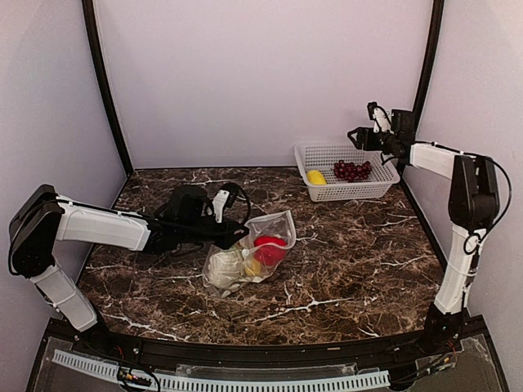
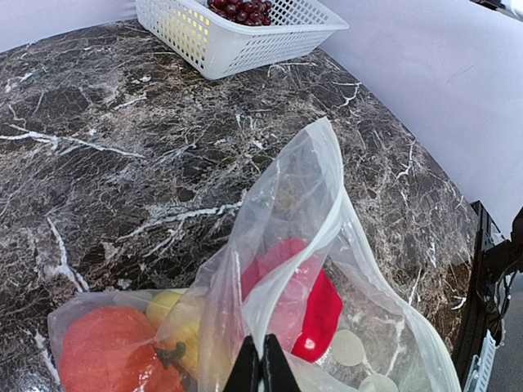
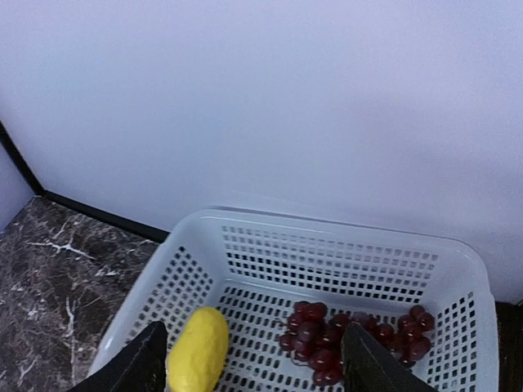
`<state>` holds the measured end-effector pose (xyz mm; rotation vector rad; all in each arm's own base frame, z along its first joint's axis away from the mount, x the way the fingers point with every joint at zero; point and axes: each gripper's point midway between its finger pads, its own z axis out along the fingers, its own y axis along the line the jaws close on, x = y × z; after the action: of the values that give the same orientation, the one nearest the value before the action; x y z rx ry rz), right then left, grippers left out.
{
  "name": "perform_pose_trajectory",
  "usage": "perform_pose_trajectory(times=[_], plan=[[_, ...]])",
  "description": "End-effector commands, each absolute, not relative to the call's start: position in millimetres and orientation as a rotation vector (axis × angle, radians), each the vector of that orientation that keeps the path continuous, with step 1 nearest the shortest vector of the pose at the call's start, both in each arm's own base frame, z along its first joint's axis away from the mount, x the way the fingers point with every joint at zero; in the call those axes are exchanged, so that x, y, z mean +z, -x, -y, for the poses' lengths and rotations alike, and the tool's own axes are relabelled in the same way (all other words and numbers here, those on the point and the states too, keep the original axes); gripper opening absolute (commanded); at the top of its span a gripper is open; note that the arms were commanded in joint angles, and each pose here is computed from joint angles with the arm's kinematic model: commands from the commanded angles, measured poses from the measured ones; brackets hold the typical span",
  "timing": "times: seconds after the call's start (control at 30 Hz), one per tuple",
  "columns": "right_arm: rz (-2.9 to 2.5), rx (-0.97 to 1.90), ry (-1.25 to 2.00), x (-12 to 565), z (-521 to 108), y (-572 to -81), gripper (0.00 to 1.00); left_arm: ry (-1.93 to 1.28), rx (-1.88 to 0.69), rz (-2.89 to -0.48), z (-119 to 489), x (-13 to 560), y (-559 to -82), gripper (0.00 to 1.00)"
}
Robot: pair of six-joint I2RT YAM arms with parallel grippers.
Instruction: Open the zip-top bag and remove the fake food
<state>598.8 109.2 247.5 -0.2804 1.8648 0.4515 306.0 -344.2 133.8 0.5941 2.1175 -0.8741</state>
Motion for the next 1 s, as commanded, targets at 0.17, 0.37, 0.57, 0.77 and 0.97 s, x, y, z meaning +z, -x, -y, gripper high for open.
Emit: perform_pose_trajectory(times=[0.17,0.37,0.57,0.77,0.97], plan=[[-1.685,0.727,0.699,270.7,-234.8,-437.5,0.68,-0.667,-0.989,-2.092,352.3,148.6,-290.5,0.01],[-1.594,0.823,0.901,260.1,-282.8,-341.3,0.67,-0.701,-1.037,-2.091,361.5,146.6,-283.5,0.01],[-1.580,0.771,1.137,208.4,-330.0,-280.5,0.66,-0.699,-1.079,-2.073,365.7,152.9,-280.6,0.01],[-1.569,0.716,1.303,166.8,-362.1,-247.4,0.64,-0.699,-1.090,-2.071,365.1,155.9,-278.5,0.01],[-1.596,0.668,1.370,135.2,-375.5,-248.4,0.60,-0.699,-1.096,-2.069,365.2,157.0,-277.6,0.01]])
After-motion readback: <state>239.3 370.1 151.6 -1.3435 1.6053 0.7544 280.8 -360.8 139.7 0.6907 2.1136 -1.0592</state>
